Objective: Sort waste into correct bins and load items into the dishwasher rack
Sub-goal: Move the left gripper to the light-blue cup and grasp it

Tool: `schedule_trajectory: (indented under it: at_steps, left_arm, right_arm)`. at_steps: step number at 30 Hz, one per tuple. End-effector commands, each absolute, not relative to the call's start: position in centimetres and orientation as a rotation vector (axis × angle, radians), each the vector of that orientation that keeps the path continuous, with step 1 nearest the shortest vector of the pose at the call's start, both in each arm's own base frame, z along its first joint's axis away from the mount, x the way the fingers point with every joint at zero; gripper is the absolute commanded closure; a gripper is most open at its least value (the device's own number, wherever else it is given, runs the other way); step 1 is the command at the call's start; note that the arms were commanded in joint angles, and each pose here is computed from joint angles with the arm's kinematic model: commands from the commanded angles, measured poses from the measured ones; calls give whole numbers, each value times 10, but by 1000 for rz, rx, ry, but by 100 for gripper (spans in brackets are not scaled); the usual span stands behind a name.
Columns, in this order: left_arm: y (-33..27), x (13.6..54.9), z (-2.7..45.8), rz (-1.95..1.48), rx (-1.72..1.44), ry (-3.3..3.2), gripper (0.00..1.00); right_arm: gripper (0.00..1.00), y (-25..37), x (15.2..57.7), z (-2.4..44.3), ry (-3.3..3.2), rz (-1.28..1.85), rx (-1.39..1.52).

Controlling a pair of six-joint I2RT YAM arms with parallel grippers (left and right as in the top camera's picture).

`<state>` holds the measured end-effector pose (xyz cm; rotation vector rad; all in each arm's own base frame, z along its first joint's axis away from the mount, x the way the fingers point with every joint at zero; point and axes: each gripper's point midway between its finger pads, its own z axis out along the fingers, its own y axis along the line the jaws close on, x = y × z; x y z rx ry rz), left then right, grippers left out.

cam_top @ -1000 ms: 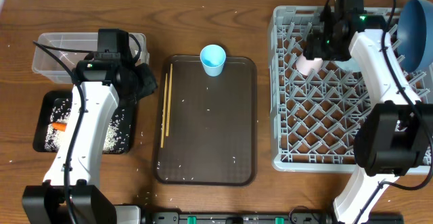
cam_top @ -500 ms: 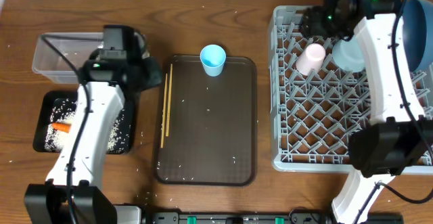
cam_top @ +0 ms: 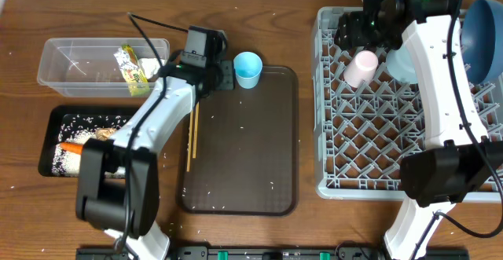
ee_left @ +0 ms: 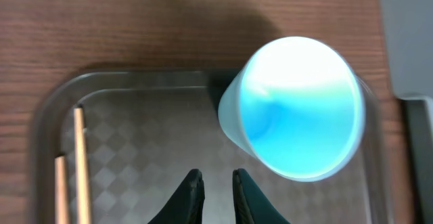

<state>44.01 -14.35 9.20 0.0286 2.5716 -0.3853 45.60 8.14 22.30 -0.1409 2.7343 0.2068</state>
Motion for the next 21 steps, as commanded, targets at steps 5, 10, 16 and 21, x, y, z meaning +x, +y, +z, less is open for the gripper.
schedule_trajectory:
  at_steps: [5, 10, 16, 21]
  left_arm:
    - [-144, 447, 84, -391, -49, 2563, 83]
    - [-152, 453, 100, -447, -38, 2529, 54]
    - [-157, 460, 110, -481, -24, 2496, 46]
    - [-160, 469, 108, -489, -18, 2465, 46]
  right_arm:
    - [25, 83, 454, 237, 2701, 207, -158]
    - [25, 83, 454, 237, 2702, 207, -158]
    - [24, 83, 453, 237, 2705, 207, -158]
    - [24, 83, 453, 237, 2705, 208, -157]
